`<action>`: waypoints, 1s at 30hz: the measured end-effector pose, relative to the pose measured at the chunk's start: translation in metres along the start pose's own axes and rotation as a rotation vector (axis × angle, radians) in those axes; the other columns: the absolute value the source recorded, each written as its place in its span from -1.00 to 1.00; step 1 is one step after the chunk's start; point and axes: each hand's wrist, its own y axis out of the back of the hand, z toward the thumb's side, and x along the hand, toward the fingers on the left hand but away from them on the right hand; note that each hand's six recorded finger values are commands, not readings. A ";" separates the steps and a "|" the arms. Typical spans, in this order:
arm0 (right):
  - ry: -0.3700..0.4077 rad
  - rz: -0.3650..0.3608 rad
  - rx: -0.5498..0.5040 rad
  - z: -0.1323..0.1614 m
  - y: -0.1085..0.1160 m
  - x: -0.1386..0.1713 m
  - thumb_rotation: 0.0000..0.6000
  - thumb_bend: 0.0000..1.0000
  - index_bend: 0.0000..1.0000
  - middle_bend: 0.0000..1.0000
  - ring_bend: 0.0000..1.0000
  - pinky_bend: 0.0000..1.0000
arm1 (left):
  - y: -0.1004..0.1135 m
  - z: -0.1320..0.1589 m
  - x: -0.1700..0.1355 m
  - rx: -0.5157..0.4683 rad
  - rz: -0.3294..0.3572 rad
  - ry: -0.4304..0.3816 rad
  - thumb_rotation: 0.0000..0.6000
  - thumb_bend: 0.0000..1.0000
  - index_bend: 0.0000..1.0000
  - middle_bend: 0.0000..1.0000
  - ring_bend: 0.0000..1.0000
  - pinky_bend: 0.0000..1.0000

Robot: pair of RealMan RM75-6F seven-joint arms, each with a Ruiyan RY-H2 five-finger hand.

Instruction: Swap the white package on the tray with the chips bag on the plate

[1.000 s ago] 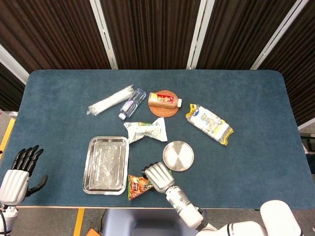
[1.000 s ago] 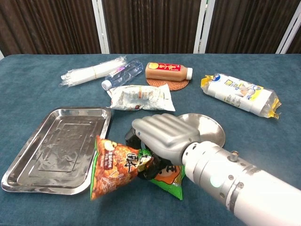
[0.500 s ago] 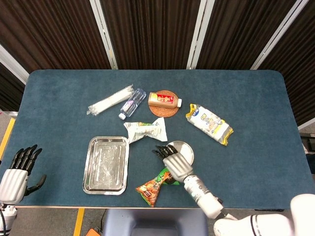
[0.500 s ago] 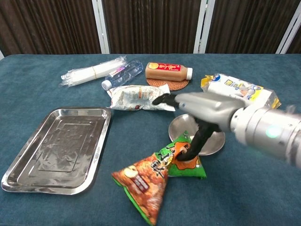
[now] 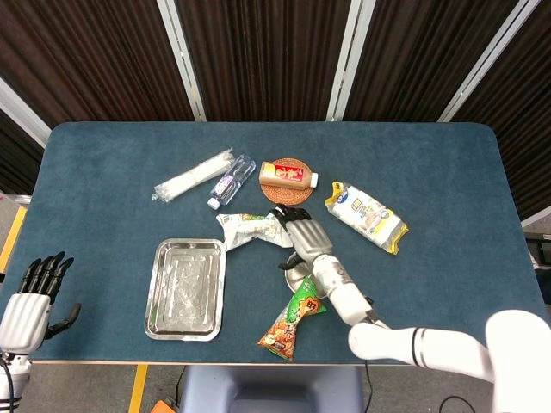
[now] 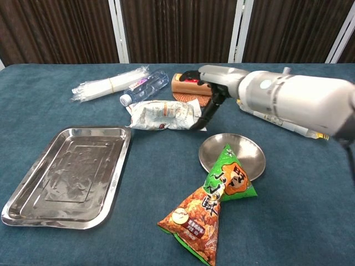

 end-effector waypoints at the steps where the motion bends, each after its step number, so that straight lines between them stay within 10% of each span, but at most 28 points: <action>1: 0.001 -0.009 0.004 0.007 -0.001 -0.009 1.00 -0.69 -1.00 -1.00 -1.00 -1.00 | 0.000 -0.002 0.000 0.001 -0.002 0.005 1.00 -0.29 -1.00 -1.00 -1.00 -0.93; 11: -0.052 -0.016 0.111 0.045 -0.031 -0.072 1.00 -0.68 -0.80 -0.76 -0.99 -0.81 | -0.002 -0.015 0.005 0.007 -0.011 0.047 1.00 -0.29 -1.00 -1.00 -1.00 -0.93; 20: -0.080 -0.082 0.171 0.049 -0.054 -0.094 1.00 -0.28 0.56 0.29 0.26 0.55 | -0.002 -0.021 0.004 0.007 -0.014 0.066 1.00 -0.29 -1.00 -1.00 -1.00 -0.93; 30: -0.012 -0.261 0.116 0.051 -0.026 -0.080 1.00 -0.12 0.75 0.44 0.40 0.67 | -0.003 -0.013 0.002 0.012 -0.022 0.041 1.00 -0.28 -1.00 -1.00 -1.00 -0.93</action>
